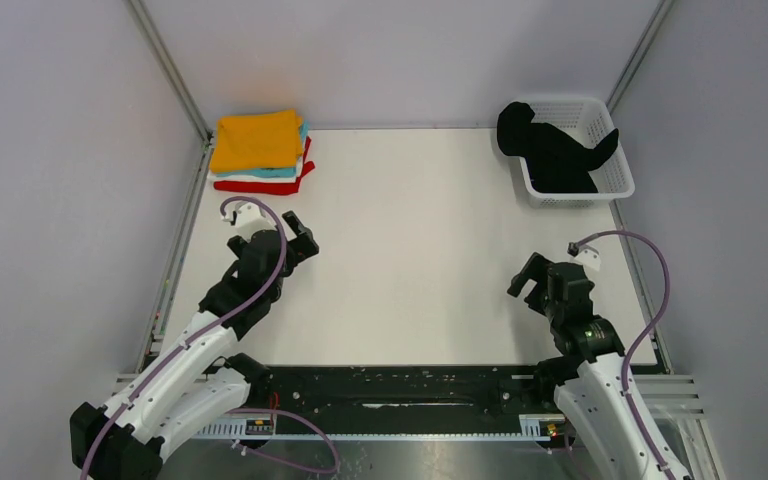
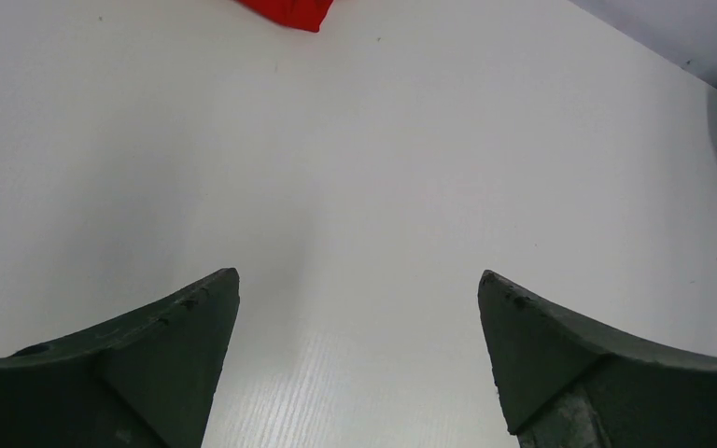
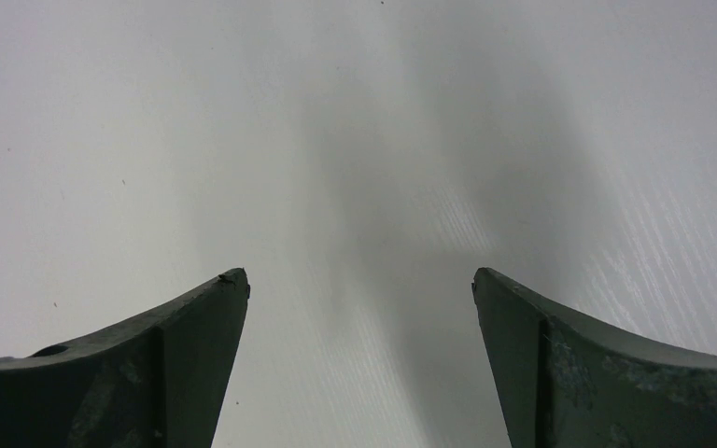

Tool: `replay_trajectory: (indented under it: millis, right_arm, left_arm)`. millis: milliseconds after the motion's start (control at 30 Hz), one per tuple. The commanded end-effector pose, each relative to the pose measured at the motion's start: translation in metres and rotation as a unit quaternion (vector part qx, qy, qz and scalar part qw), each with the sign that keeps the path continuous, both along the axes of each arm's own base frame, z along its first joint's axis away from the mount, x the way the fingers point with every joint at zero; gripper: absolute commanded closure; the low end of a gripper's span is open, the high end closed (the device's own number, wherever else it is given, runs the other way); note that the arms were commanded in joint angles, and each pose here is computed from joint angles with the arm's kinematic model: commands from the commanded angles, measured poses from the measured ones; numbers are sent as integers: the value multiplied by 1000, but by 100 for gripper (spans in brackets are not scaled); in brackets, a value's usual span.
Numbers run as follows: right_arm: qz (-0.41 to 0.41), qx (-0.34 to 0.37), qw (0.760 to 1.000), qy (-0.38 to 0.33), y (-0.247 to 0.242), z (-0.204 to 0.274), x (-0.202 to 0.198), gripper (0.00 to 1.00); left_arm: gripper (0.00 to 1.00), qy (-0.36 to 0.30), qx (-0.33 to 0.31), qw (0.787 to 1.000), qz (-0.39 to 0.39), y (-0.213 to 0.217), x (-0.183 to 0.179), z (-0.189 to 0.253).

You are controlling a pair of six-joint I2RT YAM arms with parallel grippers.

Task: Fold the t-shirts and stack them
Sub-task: Grab crumpled tshirt from bin with the right arm

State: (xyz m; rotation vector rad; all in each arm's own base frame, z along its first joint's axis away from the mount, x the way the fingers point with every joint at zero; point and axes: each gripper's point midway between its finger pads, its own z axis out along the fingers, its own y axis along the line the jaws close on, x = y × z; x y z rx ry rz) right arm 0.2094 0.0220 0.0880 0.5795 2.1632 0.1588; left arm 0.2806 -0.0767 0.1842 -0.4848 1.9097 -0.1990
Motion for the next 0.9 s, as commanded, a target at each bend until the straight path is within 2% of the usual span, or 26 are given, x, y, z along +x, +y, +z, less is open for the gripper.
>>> replay_trajectory:
  millis: [0, 67, 233, 400, 633, 767, 867]
  right_arm:
    - [21, -10, 999, -42, 4, 33, 18, 1]
    - [59, -7, 997, -47, 16, 39, 28, 1]
    - [56, -30, 996, -61, 17, 79, 72, 1]
    - [34, -34, 998, -49, 13, 121, 141, 2]
    - [34, -1, 999, -23, 16, 137, 240, 1]
    - [-15, 19, 1000, -18, -10, 137, 285, 1]
    - [-75, 84, 993, -28, -47, 135, 318, 1]
  left_arm:
    - [1, -28, -7, 1000, 5, 0, 6, 19]
    - [1, -29, -6, 1000, 3, 0, 6, 22]
    - [1, -35, 1, 999, 11, 4, 7, 26]
    - [1, -29, 10, 999, 16, 4, 10, 22]
    - [1, -19, 19, 1000, 14, 2, 14, 17]
    - [1, -12, 27, 999, 20, 4, 15, 14]
    - [1, -9, 28, 999, 16, 1, 19, 11]
